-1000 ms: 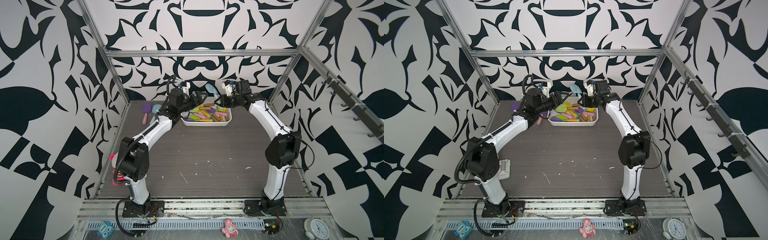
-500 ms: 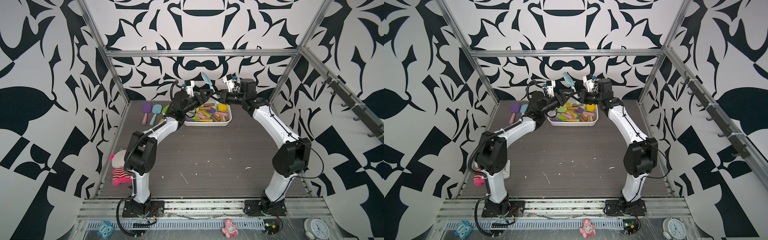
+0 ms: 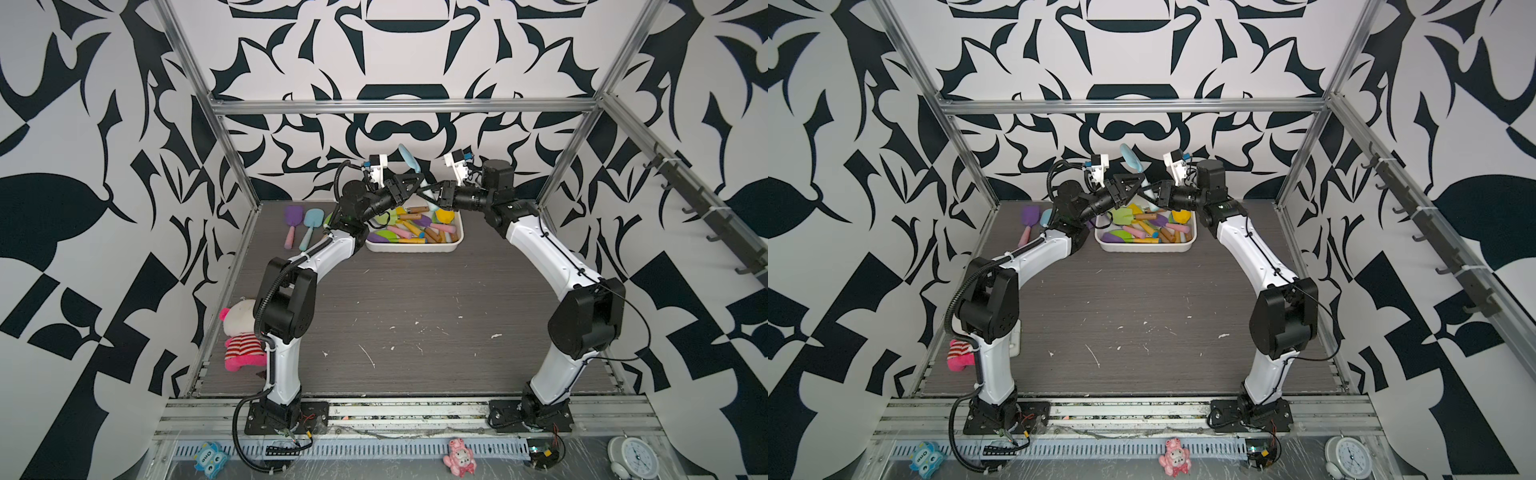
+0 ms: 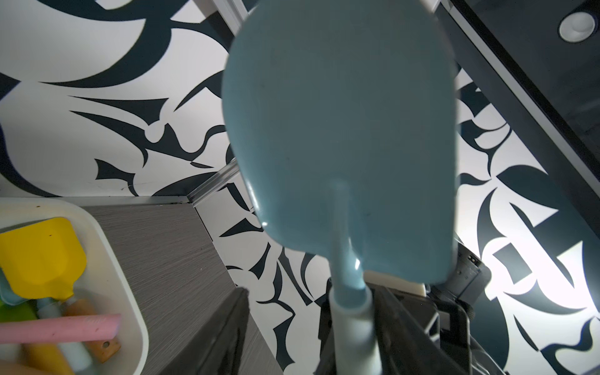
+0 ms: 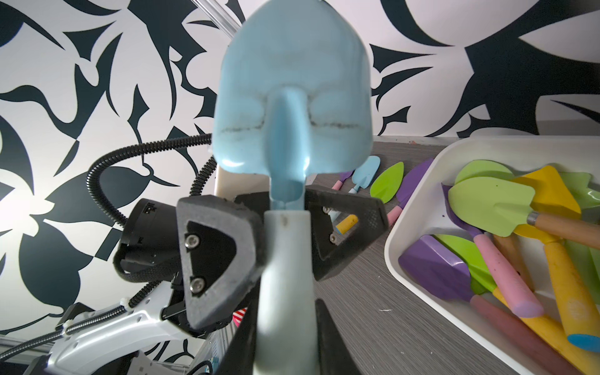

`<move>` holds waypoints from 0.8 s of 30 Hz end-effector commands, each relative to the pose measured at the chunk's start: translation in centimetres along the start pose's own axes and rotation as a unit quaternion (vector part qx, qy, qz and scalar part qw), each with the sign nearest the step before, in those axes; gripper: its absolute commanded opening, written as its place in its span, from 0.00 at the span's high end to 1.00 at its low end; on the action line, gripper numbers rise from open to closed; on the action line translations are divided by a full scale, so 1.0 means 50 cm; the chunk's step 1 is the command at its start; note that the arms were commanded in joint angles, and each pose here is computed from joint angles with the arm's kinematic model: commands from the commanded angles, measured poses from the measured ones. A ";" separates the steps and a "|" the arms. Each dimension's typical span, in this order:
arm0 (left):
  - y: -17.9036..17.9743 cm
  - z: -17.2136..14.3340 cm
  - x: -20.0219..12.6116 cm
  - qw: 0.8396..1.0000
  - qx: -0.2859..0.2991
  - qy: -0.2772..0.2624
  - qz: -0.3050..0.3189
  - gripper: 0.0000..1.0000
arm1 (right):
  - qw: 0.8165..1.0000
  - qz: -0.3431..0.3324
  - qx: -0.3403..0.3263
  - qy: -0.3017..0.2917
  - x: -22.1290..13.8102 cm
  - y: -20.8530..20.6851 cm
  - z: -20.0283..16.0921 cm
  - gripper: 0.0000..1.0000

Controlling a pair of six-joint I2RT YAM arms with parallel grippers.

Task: Take the shovel out of the storage box
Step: Pick up the shovel from the storage box.

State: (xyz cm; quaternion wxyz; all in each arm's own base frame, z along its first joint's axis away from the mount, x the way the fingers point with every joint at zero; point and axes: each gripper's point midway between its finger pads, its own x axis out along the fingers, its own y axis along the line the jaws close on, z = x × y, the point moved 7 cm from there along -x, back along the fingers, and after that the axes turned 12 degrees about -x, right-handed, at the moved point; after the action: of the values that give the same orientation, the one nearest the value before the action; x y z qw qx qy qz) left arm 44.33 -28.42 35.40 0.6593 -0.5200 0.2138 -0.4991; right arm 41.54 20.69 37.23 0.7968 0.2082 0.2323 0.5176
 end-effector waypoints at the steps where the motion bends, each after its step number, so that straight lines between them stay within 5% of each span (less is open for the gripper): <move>1: -0.008 0.007 -0.003 1.000 -0.001 0.023 -0.021 0.44 | 0.996 0.052 -0.071 -0.033 -0.031 0.083 0.044 1.00; 18: -0.002 -0.002 0.001 0.997 -0.026 0.055 -0.046 0.79 | 0.995 0.064 -0.074 -0.016 -0.027 0.085 0.029 1.00; 24: -0.003 -0.001 -0.009 0.998 -0.022 0.049 -0.039 0.84 | 0.995 0.061 -0.082 -0.019 -0.032 0.091 0.028 0.77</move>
State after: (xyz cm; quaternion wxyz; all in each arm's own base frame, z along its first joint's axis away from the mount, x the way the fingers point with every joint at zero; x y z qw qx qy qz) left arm 43.87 -28.29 35.87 0.6089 -0.5256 0.2434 -0.5419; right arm 41.33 20.74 36.58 0.7918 0.1964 0.2292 0.5309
